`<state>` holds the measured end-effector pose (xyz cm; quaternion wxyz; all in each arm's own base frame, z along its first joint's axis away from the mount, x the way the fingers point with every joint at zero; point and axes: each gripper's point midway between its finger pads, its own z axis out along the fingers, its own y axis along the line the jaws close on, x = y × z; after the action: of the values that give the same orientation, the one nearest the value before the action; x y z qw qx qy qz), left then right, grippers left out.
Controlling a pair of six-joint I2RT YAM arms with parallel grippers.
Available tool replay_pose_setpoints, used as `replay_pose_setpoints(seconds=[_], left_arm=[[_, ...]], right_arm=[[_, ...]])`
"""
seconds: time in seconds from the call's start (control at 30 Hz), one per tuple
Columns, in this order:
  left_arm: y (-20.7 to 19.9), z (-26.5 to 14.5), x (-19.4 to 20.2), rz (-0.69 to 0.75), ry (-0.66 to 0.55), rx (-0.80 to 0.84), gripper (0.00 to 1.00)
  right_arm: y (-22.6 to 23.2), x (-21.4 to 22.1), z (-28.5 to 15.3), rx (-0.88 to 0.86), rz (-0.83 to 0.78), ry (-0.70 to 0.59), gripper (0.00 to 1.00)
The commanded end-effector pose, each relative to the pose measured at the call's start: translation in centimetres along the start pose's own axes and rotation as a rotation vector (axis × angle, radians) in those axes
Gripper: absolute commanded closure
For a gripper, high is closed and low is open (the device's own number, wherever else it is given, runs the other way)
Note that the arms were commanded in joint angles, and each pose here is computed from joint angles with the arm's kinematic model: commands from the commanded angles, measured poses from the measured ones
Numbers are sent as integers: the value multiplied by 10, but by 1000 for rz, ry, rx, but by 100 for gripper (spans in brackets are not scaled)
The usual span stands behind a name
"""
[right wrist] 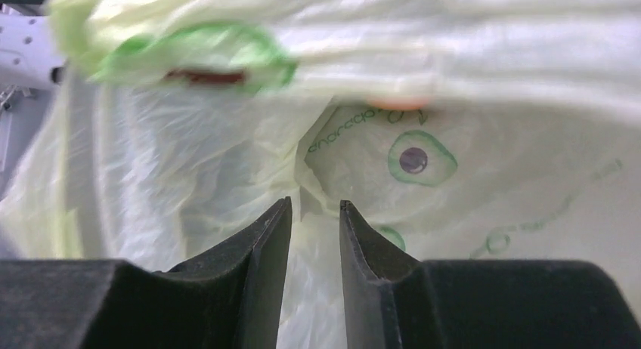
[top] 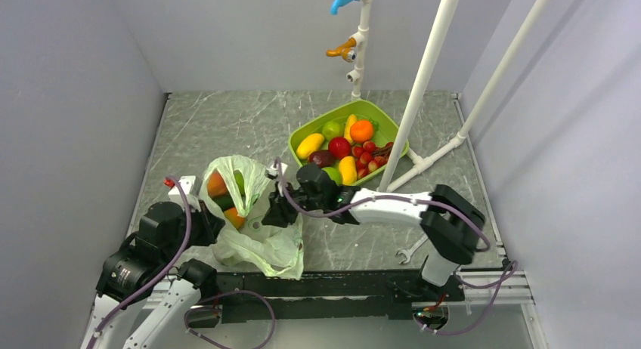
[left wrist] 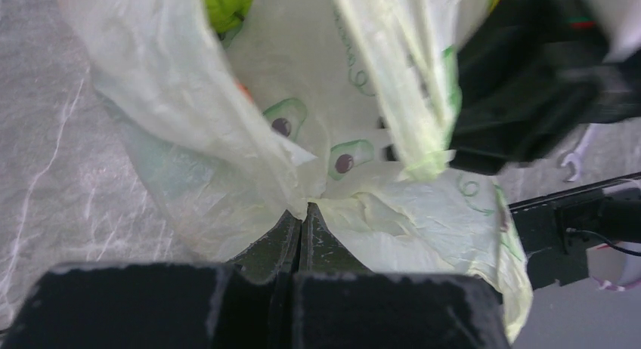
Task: Take the fake fruits out of the plastic bag
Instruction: Adjust the plastic bag at the center of the board.
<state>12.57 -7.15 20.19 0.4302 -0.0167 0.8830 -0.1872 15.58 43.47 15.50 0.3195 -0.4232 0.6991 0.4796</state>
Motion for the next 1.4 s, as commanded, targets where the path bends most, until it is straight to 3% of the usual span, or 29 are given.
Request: replay_pose_setpoints(seconds=[0.0,0.17,0.4,0.47,0.53,0.63,0.73,0.97,1.23,1.37], left_arm=[[-39,-14,-44,3,-115,160,100],[-69,-15,-79,63,-119,242,100],[-116,8,-119,82,-92,389,100],[-128,9,-125,82,-80,435,100],[-133,7,-126,85,-69,460,100],[-118,9,-113,79,-69,407,100],[-94,7,-86,71,-35,327,100],[-39,-1,-9,54,130,155,100],[-24,-1,22,34,201,118,100],[-14,-4,21,50,160,79,100]], right_arm=[[3,-37,35,-66,-11,-79,67],[-25,-31,64,-7,72,-64,67],[-46,-34,53,93,117,-122,64],[-45,-32,50,88,104,-121,56],[-42,-29,47,71,88,-121,42],[-38,-25,46,49,65,-122,22],[-34,-22,50,26,37,-114,14],[-23,-10,74,2,-46,-35,10],[-24,25,94,88,-123,58,9],[-24,42,102,110,-137,113,9]])
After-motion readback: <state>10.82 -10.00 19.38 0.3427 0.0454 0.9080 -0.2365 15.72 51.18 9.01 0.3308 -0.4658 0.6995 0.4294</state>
